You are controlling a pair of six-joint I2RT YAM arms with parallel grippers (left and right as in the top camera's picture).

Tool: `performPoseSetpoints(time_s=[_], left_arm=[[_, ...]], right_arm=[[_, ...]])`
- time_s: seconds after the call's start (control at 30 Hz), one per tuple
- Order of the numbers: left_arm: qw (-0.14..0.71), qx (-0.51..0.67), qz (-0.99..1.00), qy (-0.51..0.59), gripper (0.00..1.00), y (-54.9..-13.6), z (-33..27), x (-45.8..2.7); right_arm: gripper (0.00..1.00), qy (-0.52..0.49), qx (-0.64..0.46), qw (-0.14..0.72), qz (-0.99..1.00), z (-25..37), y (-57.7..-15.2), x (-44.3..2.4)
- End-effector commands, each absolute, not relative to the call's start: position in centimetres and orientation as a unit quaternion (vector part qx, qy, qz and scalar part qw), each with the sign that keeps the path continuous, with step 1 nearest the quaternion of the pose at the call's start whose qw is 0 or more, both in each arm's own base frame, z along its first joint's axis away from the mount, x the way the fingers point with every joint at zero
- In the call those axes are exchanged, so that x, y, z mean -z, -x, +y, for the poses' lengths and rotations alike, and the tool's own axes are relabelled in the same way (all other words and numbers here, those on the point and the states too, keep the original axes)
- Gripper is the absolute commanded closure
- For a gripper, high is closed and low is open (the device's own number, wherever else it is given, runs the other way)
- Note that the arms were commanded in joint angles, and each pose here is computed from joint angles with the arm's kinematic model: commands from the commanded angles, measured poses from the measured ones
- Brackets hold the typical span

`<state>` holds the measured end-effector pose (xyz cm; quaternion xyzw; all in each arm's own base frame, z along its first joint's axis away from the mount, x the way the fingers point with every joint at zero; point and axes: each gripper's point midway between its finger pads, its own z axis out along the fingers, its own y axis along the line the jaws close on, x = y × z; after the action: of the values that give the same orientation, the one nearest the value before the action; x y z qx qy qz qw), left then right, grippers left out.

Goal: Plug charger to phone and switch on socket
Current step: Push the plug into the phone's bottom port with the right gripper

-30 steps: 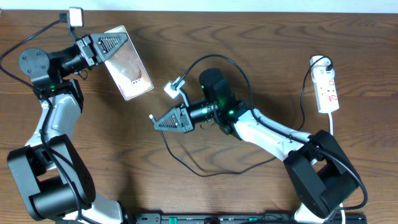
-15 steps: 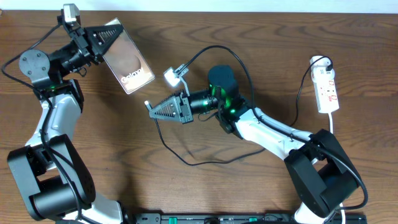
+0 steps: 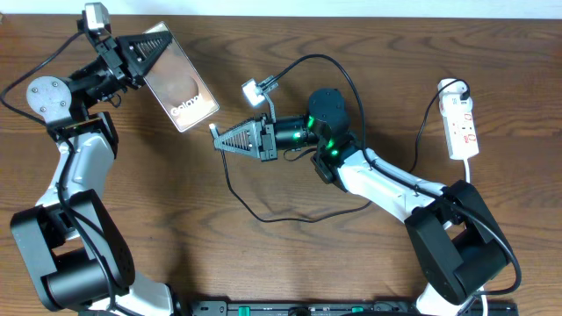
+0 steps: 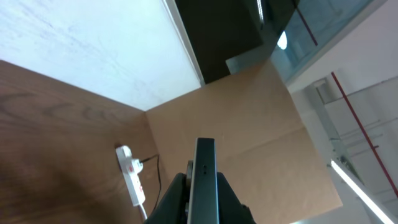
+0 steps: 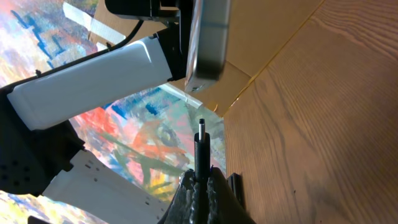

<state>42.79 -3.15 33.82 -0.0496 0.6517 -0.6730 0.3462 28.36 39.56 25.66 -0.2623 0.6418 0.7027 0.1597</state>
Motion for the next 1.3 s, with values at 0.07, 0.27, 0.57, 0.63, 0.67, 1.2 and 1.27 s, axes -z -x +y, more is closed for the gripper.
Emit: performPoseSetpoints(time_s=[0.07,0.27,0.57,0.63,0.67,1.2,1.27], left_arm=[[0.343,0.668,0.660,0.002,0.93,-41.8,-4.8,-34.7],[0.345,0.668,0.660,0.000,0.92,-41.8,-4.8,-34.7],[0.347,0.667,0.660,-0.014,0.93,-41.7,-5.6,-34.7],[0.347,0.667,0.659,-0.015,0.93,-41.7,-5.7,-34.7],[0.347,0.667,0.659,-0.015,0.93,-41.7,-5.7,-34.7],[0.332,0.674,0.659,-0.030,0.92,-41.4,-7.5,-34.7],[0.331,0.674,0.660,-0.031,0.93,-41.4,-7.6,-34.7]], right_arm=[[0.99,0.261,-0.703,0.161,0.642,39.5,-28.6,-25.6],[0.99,0.262,-0.703,0.160,0.641,39.5,-28.5,-25.6],[0.99,0.266,-0.703,0.160,0.640,39.7,-28.3,-25.6],[0.99,0.266,-0.703,0.160,0.640,39.7,-28.3,-25.6],[0.99,0.266,-0.703,0.160,0.640,39.7,-28.3,-25.6],[0.99,0.267,-0.701,0.161,0.641,39.7,-28.3,-25.5],[0.99,0.267,-0.701,0.161,0.641,39.7,-28.3,-25.5]])
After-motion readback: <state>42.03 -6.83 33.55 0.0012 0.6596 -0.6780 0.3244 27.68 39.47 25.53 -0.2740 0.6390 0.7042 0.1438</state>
